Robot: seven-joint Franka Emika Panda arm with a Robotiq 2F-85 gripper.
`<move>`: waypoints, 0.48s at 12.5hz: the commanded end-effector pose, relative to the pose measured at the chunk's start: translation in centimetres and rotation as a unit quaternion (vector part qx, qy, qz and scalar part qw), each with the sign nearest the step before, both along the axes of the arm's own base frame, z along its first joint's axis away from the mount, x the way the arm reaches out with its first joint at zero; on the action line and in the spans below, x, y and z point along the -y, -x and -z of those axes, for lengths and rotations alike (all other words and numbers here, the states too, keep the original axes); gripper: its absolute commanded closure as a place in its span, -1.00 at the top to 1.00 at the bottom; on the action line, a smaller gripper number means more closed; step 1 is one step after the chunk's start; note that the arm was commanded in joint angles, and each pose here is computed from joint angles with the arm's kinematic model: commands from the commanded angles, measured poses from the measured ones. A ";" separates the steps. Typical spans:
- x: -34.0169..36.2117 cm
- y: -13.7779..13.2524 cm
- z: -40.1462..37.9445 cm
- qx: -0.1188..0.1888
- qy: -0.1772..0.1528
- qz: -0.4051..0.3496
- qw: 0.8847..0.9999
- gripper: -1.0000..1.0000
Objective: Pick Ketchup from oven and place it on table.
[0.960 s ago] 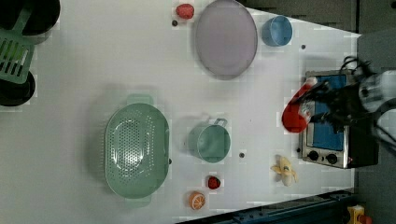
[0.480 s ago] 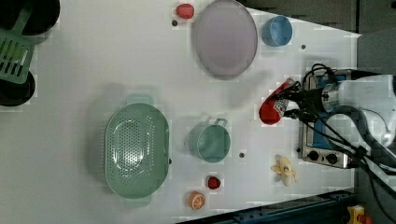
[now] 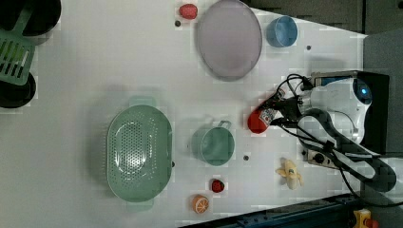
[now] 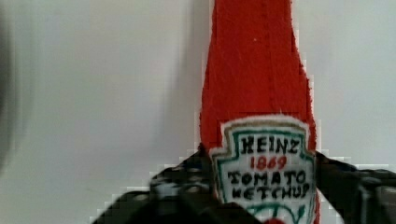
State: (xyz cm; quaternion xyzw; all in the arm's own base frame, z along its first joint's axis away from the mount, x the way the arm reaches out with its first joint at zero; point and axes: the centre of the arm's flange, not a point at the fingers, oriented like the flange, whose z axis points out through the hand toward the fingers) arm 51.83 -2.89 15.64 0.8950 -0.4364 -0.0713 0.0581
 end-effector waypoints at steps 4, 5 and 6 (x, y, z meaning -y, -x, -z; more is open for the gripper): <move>-1.0 -5.9 -17.5 0.135 -0.016 0.026 0.990 1.00; -0.8 -6.7 -22.5 0.149 -0.021 0.027 0.988 1.00; -0.8 -7.0 -26.5 0.154 -0.024 0.027 0.987 1.00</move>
